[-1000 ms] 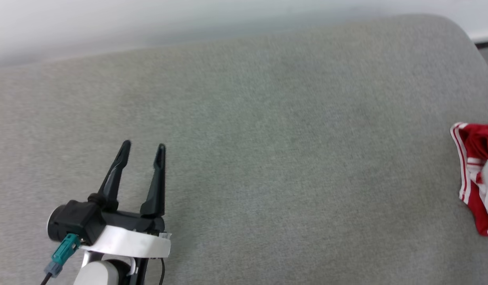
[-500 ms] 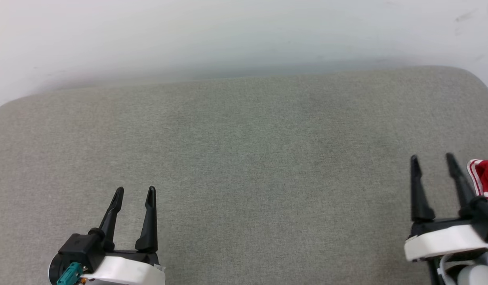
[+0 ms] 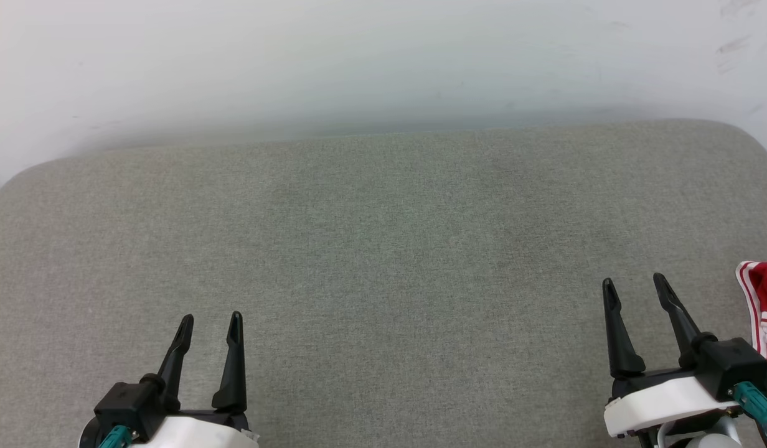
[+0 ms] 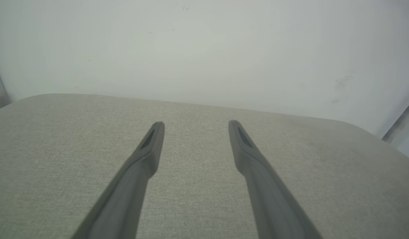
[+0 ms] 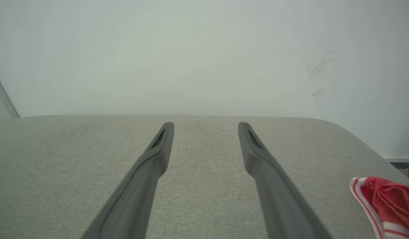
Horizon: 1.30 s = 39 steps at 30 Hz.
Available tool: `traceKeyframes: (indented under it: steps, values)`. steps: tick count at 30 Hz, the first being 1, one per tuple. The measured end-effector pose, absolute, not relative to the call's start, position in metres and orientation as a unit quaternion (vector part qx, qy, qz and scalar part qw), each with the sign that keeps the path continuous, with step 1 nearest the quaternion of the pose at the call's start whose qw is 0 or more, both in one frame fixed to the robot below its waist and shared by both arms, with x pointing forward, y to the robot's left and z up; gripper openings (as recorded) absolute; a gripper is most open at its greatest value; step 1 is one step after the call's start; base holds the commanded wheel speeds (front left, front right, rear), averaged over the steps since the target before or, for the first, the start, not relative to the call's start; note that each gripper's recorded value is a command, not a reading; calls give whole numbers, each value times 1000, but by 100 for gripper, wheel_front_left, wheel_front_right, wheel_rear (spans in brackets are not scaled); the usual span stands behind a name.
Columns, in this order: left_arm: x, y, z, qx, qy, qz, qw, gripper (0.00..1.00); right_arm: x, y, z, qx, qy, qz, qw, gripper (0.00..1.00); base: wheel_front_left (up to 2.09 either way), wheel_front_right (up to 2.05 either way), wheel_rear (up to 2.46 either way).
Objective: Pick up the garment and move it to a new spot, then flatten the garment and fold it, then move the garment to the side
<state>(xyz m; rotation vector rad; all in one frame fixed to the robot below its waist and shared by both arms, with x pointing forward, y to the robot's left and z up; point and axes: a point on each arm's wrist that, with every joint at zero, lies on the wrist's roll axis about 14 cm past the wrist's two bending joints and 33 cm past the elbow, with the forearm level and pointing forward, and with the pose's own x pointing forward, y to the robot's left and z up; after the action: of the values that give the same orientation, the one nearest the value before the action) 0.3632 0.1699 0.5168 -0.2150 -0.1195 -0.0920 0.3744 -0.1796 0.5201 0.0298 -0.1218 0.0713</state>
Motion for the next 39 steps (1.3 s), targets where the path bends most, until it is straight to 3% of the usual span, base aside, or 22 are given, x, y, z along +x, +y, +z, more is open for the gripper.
traceKeyframes:
  steps: [21,22,28,39]
  values:
    - [363,173,515,-107,-57,-38,992,100,375,-182,520,23,-63,32,997,100,0,0,0]
    - [363,175,515,-109,-58,-34,992,0,375,-182,520,24,-62,32,997,0,0,0,0]
    - [357,175,494,-121,-24,-28,992,0,368,-182,496,34,-22,29,999,0,0,0,0]
    - [359,182,488,-217,-7,-6,976,0,368,-190,491,143,-8,3,990,0,0,0,0]
